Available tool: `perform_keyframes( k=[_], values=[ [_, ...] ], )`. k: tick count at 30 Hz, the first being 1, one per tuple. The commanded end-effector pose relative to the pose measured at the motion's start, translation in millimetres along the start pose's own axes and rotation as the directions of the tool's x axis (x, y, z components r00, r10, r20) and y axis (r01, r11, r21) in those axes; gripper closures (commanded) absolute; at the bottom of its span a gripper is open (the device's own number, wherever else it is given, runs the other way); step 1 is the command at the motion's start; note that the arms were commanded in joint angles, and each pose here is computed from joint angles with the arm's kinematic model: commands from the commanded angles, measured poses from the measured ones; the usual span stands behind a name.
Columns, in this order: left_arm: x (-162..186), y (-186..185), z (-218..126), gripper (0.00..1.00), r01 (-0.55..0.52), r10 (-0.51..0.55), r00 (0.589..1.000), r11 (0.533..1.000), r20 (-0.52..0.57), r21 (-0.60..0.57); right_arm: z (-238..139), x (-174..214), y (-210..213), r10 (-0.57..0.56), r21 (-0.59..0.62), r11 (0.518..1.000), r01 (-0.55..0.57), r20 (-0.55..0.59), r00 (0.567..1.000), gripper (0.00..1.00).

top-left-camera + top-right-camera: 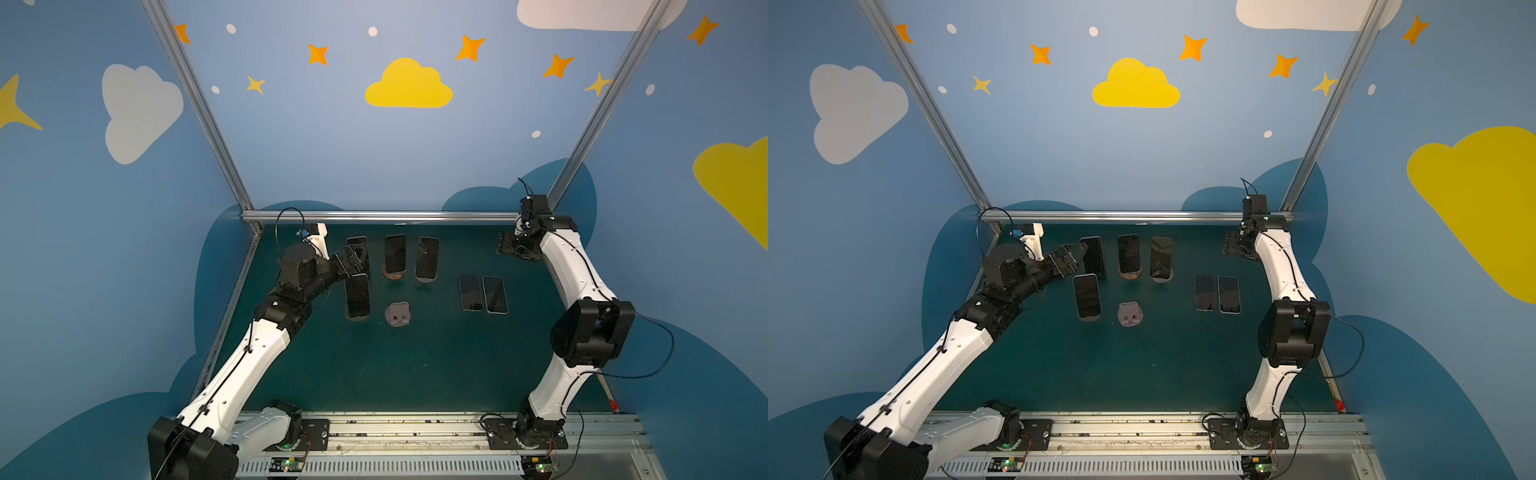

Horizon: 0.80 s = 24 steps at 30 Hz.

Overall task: Remove the phone from the phone stand
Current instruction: 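Open and raise the right gripper while the left gripper reaches toward the lavender stand, then lower the left gripper onto the empty lavender round stand and grasp it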

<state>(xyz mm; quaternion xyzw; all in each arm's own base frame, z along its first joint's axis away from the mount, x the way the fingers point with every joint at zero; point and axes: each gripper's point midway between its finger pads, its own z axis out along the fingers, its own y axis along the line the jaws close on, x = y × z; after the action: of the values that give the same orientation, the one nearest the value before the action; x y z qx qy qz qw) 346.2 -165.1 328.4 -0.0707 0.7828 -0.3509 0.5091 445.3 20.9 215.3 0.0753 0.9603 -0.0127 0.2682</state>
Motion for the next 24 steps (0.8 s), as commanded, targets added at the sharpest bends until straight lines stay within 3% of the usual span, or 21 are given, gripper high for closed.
perform_keyframes(
  k=[1, 4, 9, 15, 17, 21, 24],
  values=[
    [32.9, 12.9, -7.6, 0.00, -0.100, 0.099, 0.995, 0.982, -0.015, -0.162, -12.5, 18.0, 21.9, -0.011, 0.043, 0.999, 0.007, 0.084, 0.996, 0.17],
    [70.3, 2.3, -13.0, 0.00, -0.174, 0.171, 0.985, 0.964, -0.033, -0.201, -23.0, 33.2, 43.5, 0.014, -0.033, 0.999, -0.007, 0.190, 0.982, 0.14],
    [131.9, -3.8, -11.4, 0.00, -0.245, 0.224, 0.968, 0.938, -0.114, -0.245, -36.9, 58.5, 58.4, 0.087, -0.184, 0.982, -0.037, 0.273, 0.958, 0.12],
    [194.2, 0.9, 16.2, 0.00, -0.269, 0.201, 0.950, 0.915, -0.239, -0.299, -51.5, 74.5, 60.9, 0.121, -0.299, 0.954, 0.003, 0.394, 0.911, 0.12],
    [214.0, 6.4, 30.5, 0.00, -0.291, 0.180, 0.932, 0.890, -0.316, -0.350, -49.1, 77.7, 53.1, 0.142, -0.280, 0.960, -0.022, 0.416, 0.898, 0.10],
    [233.4, 21.2, 46.9, 0.00, -0.375, 0.166, 0.892, 0.791, -0.420, -0.484, -39.6, 79.9, 50.3, 0.126, -0.253, 0.967, -0.022, 0.403, 0.907, 0.09],
    [244.6, 26.2, 57.6, 0.00, -0.382, 0.150, 0.888, 0.766, -0.434, -0.516, -33.2, 82.5, 53.0, 0.133, -0.259, 0.965, -0.034, 0.374, 0.918, 0.10]
  ],
)
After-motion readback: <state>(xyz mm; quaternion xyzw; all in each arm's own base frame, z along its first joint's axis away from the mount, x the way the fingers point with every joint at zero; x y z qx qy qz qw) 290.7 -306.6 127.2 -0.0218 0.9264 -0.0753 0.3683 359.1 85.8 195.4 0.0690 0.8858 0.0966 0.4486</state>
